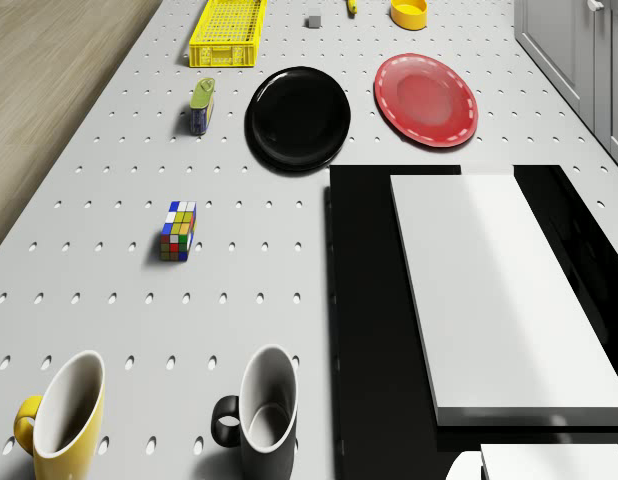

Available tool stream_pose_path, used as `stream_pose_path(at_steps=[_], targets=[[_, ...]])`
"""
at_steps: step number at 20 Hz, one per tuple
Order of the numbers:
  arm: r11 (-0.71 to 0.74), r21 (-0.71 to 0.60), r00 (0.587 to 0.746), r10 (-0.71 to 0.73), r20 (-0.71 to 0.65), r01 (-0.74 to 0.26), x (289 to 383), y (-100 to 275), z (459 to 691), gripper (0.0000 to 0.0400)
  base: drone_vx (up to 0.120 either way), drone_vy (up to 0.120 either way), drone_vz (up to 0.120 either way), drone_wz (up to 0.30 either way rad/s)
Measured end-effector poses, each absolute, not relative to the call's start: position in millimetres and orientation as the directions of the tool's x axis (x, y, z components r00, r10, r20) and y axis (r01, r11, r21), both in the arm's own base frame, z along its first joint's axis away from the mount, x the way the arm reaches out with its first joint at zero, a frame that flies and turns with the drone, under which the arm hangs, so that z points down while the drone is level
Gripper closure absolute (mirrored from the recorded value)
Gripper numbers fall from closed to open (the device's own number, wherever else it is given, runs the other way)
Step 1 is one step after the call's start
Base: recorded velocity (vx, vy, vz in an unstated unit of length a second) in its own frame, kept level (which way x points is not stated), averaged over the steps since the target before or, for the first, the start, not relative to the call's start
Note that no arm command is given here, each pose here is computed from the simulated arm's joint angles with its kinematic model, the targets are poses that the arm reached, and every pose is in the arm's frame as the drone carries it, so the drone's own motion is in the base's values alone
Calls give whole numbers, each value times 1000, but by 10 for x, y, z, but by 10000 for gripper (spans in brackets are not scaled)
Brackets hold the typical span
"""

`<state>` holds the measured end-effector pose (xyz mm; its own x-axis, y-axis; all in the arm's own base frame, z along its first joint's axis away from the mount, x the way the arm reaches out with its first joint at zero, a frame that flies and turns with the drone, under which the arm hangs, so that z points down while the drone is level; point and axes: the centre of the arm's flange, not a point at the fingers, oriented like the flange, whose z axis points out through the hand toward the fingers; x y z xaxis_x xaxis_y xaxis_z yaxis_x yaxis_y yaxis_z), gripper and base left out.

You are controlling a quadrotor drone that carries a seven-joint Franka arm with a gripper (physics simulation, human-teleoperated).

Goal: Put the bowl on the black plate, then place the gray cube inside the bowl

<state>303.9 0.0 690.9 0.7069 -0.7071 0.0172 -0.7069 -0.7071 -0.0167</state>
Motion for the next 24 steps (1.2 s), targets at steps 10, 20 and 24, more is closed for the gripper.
stream_pose_path(at_steps=[10, 20, 24], targets=[[-707, -21, 707, -707, 24, -707, 3032, 2, 6913, 0, 120, -120, 0, 0], [-707, -19, 706, -707, 36, -707, 3024, 12, 6913, 0, 120, -120, 0, 0], [-707, -13, 706, -707, 47, -707, 3021, 24, 6913, 0, 120, -120, 0, 0]])
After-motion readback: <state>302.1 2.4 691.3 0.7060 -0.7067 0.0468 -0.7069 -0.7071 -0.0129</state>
